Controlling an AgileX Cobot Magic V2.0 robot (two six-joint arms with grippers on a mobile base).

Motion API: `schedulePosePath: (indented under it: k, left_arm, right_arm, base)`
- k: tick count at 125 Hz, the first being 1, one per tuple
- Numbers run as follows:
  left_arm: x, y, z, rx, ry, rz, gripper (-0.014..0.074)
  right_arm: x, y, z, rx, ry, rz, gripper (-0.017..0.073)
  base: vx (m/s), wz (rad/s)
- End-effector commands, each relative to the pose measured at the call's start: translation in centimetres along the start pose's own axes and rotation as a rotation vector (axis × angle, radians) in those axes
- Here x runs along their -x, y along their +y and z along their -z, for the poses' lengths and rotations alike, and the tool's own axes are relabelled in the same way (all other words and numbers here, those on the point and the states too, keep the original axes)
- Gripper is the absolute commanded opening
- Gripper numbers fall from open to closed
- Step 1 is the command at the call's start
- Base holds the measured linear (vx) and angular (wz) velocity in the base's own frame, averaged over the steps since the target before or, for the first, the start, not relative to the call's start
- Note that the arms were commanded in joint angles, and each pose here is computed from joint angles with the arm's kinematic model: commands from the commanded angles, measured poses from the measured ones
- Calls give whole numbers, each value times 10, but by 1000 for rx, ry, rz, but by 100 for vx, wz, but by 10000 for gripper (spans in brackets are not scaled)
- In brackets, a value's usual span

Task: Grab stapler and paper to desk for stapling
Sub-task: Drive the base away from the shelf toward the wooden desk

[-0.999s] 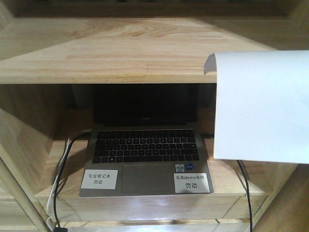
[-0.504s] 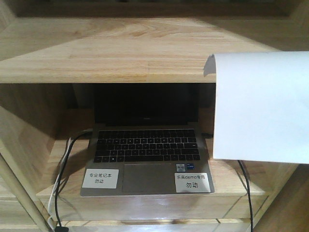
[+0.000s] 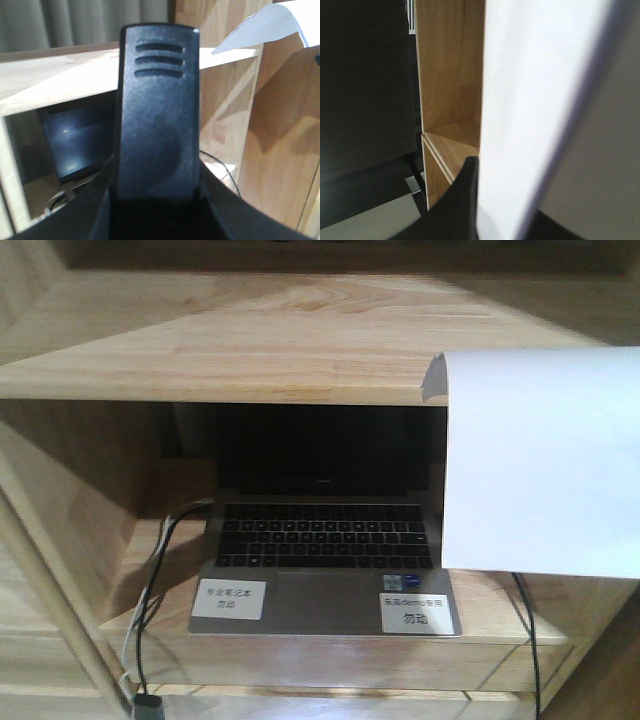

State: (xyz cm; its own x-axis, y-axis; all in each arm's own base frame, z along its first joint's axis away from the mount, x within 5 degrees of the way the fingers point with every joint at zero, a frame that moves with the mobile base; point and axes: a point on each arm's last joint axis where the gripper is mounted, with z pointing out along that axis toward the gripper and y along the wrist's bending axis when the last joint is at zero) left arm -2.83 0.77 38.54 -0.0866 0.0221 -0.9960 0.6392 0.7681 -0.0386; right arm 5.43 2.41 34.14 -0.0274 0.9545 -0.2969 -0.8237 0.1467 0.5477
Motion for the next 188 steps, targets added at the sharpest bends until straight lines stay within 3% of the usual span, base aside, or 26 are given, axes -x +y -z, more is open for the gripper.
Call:
schedulePosePath:
  k: [1, 188]
  left_arm:
    - [17, 0, 1, -12, -121, 11, -6]
    - [17, 0, 1, -12, -121, 11, -6]
  right_arm:
    - [4, 9, -6, 56, -15, 17, -7]
    - [4, 9, -6, 56, -16, 16, -7]
  base:
    - [-4, 16]
    - [-11, 42]
